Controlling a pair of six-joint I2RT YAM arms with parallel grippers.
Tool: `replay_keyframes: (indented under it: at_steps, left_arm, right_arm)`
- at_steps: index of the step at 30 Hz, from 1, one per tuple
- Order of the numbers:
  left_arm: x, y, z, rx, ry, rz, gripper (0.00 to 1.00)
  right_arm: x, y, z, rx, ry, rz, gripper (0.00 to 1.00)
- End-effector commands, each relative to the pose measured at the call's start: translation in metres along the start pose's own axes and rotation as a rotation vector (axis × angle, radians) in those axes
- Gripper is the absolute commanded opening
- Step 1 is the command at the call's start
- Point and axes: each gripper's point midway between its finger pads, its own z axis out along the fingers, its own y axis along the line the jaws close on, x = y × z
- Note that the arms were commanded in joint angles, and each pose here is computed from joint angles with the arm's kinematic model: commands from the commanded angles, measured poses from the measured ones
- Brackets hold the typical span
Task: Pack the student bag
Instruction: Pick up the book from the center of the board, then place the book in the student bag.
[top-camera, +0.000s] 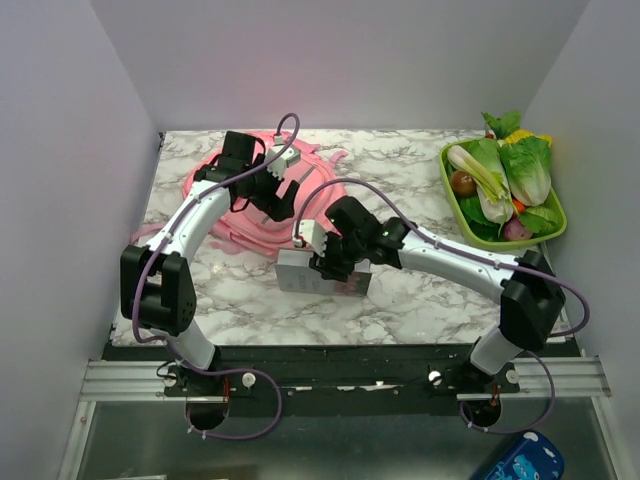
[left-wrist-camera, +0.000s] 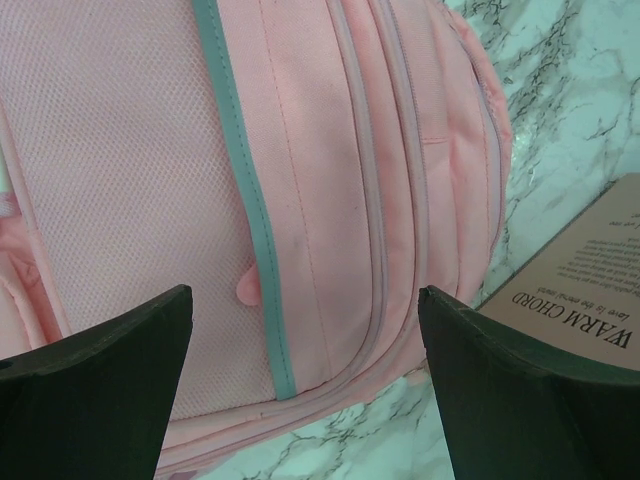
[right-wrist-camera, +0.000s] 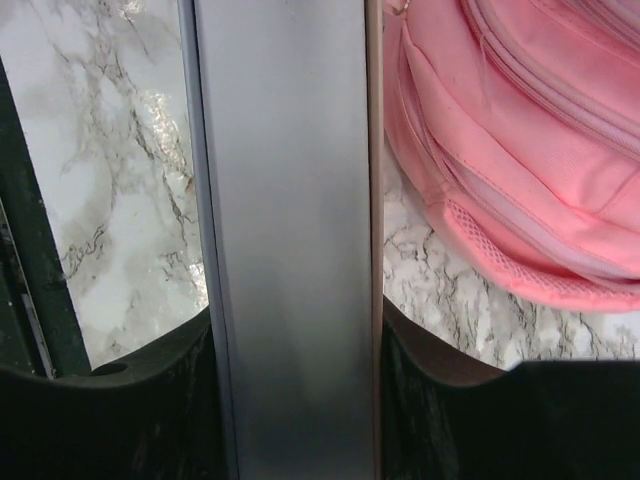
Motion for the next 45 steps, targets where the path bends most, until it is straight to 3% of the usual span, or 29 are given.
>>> replay_keyframes:
  at_steps: [1, 8, 9, 12, 17, 22, 26, 28, 31, 35, 37, 38, 40, 41, 45]
  left_arm:
    - [-0.009, -0.008, 0.004, -0.004, -0.017, 0.017, 0.99]
    - [-0.013, -0.011, 0.015, -0.047, -0.007, 0.077, 0.99]
    - [-0.014, -0.01, 0.017, -0.055, -0.006, 0.084, 0.99]
    - [-0.011, -0.007, 0.026, -0.093, 0.005, 0.111, 0.99]
    - [-0.011, -0.002, 0.041, -0.117, 0.001, 0.124, 0.99]
    - [-0.013, 0.002, 0.055, -0.136, -0.007, 0.173, 0.99]
    - [-0.012, 0.006, 0.064, -0.174, 0.002, 0.208, 0.97]
    - [-0.009, 0.005, 0.066, -0.184, 0.008, 0.226, 0.92]
    - [-0.009, 0.006, 0.065, -0.211, 0.008, 0.242, 0.75]
    - [-0.011, 0.004, 0.058, -0.219, 0.014, 0.252, 0.43]
    - [-0.013, 0.005, 0.055, -0.228, 0.018, 0.258, 0.37]
    - [-0.012, 0.006, 0.053, -0.231, 0.027, 0.262, 0.26]
    - [-0.02, 0.006, 0.046, -0.242, 0.02, 0.266, 0.19]
    - [-0.02, 0.005, 0.043, -0.238, 0.032, 0.268, 0.07]
    - [-0.048, -0.001, 0.011, -0.245, -0.008, 0.281, 0.0]
  right_arm:
    - [-0.013, -0.005, -0.04, 0.086, -0.06, 0.072, 0.11]
    - [-0.005, -0.003, -0.123, 0.27, -0.209, 0.311, 0.08]
    - [-0.011, -0.006, -0.151, 0.326, -0.293, 0.338, 0.06]
    - [-0.006, -0.009, -0.18, 0.425, -0.401, 0.501, 0.01]
    - [-0.01, -0.003, -0.239, 0.517, -0.629, 0.647, 0.01]
    - [-0.006, -0.013, -0.271, 0.629, -0.709, 0.744, 0.01]
    - [-0.004, -0.017, -0.264, 0.632, -0.672, 0.803, 0.01]
    - [0.0, -0.019, -0.254, 0.63, -0.634, 0.823, 0.01]
    - [0.007, -0.022, -0.242, 0.638, -0.595, 0.876, 0.01]
    - [0.023, -0.031, -0.234, 0.686, -0.553, 0.98, 0.01]
    - [0.033, -0.036, -0.232, 0.705, -0.531, 1.026, 0.01]
    - [0.036, -0.037, -0.23, 0.705, -0.525, 1.06, 0.01]
    - [0.046, -0.04, -0.225, 0.712, -0.504, 1.101, 0.01]
    - [0.05, -0.041, -0.222, 0.713, -0.496, 1.136, 0.01]
    - [0.066, -0.043, -0.206, 0.683, -0.455, 1.256, 0.01]
